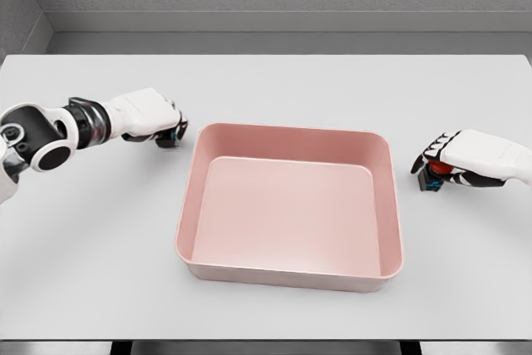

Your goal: Put the industrial switch in the basket with both arms

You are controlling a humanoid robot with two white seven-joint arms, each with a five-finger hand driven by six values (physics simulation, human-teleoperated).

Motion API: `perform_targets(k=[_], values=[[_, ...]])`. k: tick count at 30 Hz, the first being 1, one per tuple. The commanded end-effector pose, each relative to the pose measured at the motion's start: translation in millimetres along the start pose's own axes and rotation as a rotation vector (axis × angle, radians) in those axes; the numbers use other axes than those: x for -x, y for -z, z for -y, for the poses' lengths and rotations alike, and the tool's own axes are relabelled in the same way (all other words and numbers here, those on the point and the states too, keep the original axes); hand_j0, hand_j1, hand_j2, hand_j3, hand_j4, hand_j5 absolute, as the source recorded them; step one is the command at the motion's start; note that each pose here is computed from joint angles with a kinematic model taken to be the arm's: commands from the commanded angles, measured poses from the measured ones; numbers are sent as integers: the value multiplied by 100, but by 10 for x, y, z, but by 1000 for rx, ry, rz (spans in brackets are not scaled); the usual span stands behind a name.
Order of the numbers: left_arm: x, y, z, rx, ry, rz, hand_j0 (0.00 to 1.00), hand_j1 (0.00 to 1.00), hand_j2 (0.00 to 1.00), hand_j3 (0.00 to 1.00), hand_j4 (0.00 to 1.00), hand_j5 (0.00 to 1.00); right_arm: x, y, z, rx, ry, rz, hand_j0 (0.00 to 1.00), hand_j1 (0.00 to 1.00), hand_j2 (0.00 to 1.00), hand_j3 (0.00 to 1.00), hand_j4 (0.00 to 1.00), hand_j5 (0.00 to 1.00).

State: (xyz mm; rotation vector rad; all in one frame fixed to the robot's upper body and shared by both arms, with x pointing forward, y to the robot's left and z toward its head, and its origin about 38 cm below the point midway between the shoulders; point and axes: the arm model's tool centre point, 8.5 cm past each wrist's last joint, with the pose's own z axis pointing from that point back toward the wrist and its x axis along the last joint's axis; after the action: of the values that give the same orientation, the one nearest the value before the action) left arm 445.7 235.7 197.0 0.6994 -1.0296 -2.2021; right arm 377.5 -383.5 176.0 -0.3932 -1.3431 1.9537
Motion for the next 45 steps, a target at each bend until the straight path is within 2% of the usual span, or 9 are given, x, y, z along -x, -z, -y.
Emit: perform_targets(k=[1, 6, 19, 22, 24, 32, 37, 42, 45], values=[[40, -42, 17, 4, 2, -9, 49, 49, 49, 49, 49, 49, 3, -4, 12, 2, -1, -2, 55, 55, 55, 55, 55, 55], [20, -183, -192, -37, 66, 33, 48, 48, 48, 48, 48, 48, 3, -4, 11, 1, -1, -2, 53, 53, 53, 53, 53, 53], [-99, -795, -1125, -239, 201, 395, 48, 48, 48, 48, 48, 48, 60, -103, 174, 41, -21, -25, 49, 49, 49, 49, 49, 49], [-198, -858, -1180, -265, 236, 495, 48, 48, 48, 48, 48, 48, 84, -147, 249, 61, -30, -36, 49, 49, 49, 49, 49, 49], [-209, -899, -1238, -284, 223, 521, 48, 48, 48, 48, 48, 48, 86, -159, 286, 71, -35, -38, 49, 49, 49, 49, 49, 49], [-422, -844, -1314, -307, 218, 598, 48, 48, 48, 48, 48, 48, 87, -284, 450, 87, -74, -51, 49, 49, 49, 49, 49, 49], [-637, -626, -1095, -219, 209, 667, 48, 48, 48, 48, 48, 48, 51, -334, 569, 108, -102, -47, 49, 49, 49, 49, 49, 49], [-669, -569, -949, -184, 188, 680, 48, 48, 48, 48, 48, 48, -36, -429, 782, 142, -155, -38, 49, 49, 49, 49, 49, 49], [-708, -537, -917, -173, 188, 692, 50, 50, 50, 50, 50, 50, -74, -430, 832, 154, -167, -30, 49, 49, 49, 49, 49, 49]])
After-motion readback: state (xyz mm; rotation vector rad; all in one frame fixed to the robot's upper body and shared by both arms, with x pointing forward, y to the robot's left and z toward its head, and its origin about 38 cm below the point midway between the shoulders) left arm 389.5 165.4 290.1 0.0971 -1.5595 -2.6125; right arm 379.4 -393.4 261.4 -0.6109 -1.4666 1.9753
